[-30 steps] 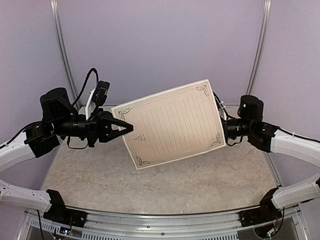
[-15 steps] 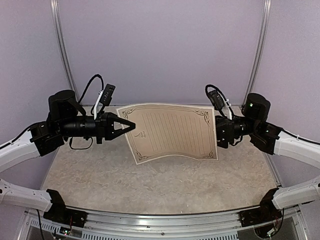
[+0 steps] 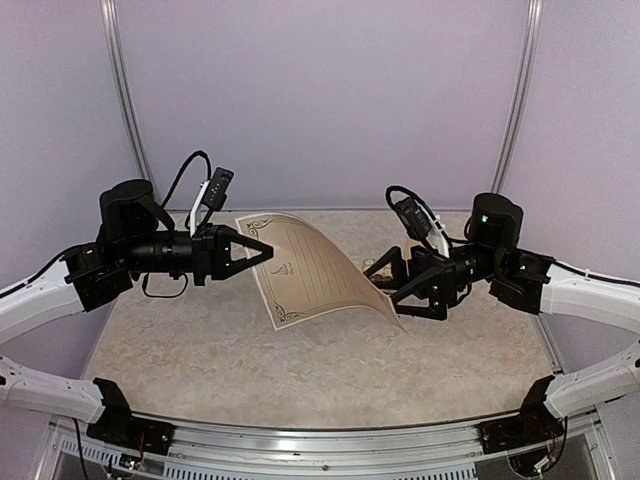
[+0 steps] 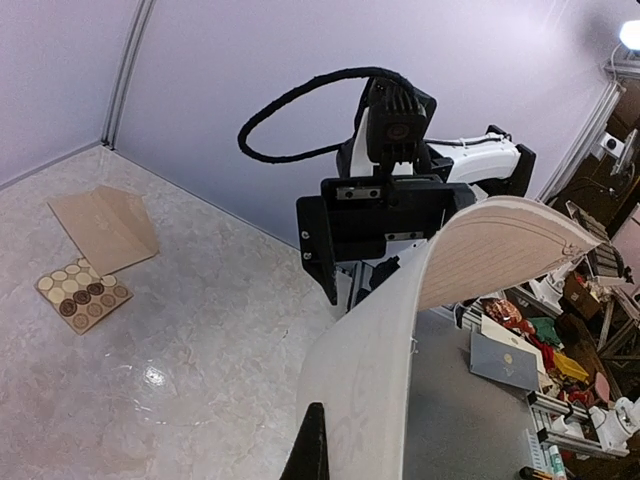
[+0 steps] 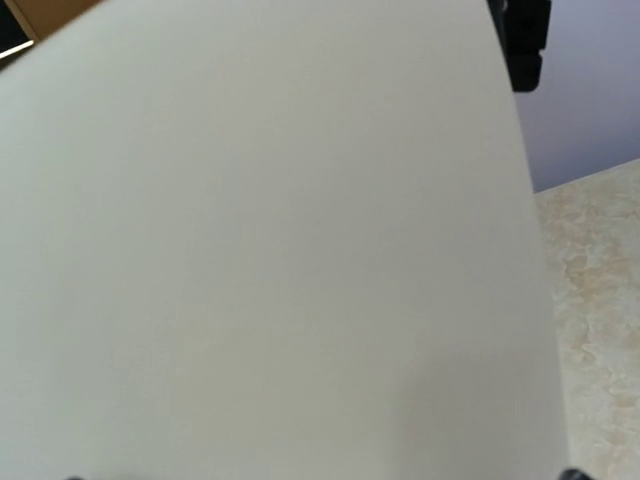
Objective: Place the letter into the envelope and seal it
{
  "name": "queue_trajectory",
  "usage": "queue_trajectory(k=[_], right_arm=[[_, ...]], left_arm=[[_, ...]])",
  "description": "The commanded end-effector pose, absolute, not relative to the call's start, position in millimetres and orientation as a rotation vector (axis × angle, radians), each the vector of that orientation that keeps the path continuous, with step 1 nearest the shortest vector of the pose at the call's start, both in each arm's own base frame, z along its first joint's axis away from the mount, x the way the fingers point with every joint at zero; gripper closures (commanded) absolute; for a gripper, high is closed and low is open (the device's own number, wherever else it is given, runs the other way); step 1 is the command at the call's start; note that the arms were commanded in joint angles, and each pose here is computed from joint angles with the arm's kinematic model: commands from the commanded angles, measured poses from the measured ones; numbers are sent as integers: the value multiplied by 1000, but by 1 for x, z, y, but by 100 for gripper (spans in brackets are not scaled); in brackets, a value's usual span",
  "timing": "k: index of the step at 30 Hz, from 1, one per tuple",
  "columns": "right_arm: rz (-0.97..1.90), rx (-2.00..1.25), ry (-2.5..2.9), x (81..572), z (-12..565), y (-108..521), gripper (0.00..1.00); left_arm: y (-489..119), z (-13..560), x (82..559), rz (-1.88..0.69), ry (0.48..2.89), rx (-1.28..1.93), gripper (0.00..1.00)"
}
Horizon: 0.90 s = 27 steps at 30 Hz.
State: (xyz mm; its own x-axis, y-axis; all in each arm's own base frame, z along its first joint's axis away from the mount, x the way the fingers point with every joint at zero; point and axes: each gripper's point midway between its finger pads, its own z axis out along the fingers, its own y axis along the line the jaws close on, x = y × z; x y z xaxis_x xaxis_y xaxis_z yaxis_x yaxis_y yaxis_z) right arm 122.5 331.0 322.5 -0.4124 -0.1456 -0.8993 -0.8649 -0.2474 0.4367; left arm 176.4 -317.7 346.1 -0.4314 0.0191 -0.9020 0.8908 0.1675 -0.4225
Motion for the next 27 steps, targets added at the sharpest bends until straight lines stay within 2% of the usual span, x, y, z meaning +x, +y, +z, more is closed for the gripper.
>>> queue_trajectory(k=[1, 27], right_arm=[[1695, -1300, 1416, 117, 328, 344, 1], [1646, -1350, 1452, 120, 309, 418, 1]], left_arm=[[-318, 351, 175, -1408, 1620, 876, 100], [-328, 332, 183, -1493, 1691, 805, 100]])
